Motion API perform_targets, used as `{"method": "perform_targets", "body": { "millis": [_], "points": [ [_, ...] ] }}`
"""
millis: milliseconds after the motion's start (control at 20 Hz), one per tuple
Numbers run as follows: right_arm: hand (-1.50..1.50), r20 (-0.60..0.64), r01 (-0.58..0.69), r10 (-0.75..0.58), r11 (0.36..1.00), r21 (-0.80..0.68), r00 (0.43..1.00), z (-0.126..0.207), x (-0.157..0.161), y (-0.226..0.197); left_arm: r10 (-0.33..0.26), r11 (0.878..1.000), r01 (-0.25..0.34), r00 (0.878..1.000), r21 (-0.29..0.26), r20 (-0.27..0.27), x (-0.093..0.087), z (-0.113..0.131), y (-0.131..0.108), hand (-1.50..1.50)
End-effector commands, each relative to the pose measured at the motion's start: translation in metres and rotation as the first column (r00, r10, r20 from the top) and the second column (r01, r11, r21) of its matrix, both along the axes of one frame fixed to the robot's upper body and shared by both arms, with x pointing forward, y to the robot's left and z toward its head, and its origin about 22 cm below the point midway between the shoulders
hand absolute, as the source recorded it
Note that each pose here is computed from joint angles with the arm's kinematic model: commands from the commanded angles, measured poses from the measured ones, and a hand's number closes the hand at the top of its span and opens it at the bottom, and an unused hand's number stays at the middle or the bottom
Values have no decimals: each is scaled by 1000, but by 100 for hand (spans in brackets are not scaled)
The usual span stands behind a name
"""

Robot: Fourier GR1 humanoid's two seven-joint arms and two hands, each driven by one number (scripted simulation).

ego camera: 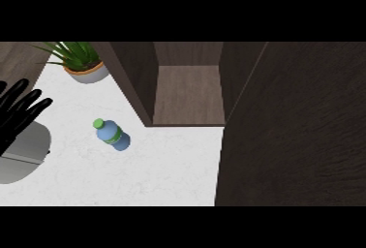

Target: Pick up the bottled water, place it into the cabinet and close the cabinet

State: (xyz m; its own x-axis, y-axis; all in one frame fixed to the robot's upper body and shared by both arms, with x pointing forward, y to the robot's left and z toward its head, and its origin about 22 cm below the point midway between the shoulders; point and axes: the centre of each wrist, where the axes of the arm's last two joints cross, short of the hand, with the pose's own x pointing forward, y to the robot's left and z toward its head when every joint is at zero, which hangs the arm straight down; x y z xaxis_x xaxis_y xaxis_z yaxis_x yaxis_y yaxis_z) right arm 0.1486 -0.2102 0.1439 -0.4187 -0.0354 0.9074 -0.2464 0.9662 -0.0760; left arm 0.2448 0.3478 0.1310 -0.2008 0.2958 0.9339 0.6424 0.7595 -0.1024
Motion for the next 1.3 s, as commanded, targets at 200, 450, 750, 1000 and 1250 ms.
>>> {"method": "perform_targets", "body": {
  "millis": [200,450,750,1000,1250],
  "points": [
    [-150,0,-22,22,1000,5,1000,17,-20,14,-19,1000,20,998,16,-54,-2,6,36,-150],
    [-150,-16,-15,16,1000,18,1000,21,-10,22,-35,996,42,996,84,-79,13,13,19,-150],
    [-150,0,-5,5,999,33,1000,37,-34,36,-32,986,46,995,158,-91,15,-4,31,-150],
    [-150,6,-33,33,999,15,999,32,-27,43,-4,982,25,993,185,-116,33,-37,15,-150],
    [-150,1,-21,21,1000,-3,1000,41,-46,19,50,981,-24,990,193,-130,44,-53,5,-150]
  ]
}}
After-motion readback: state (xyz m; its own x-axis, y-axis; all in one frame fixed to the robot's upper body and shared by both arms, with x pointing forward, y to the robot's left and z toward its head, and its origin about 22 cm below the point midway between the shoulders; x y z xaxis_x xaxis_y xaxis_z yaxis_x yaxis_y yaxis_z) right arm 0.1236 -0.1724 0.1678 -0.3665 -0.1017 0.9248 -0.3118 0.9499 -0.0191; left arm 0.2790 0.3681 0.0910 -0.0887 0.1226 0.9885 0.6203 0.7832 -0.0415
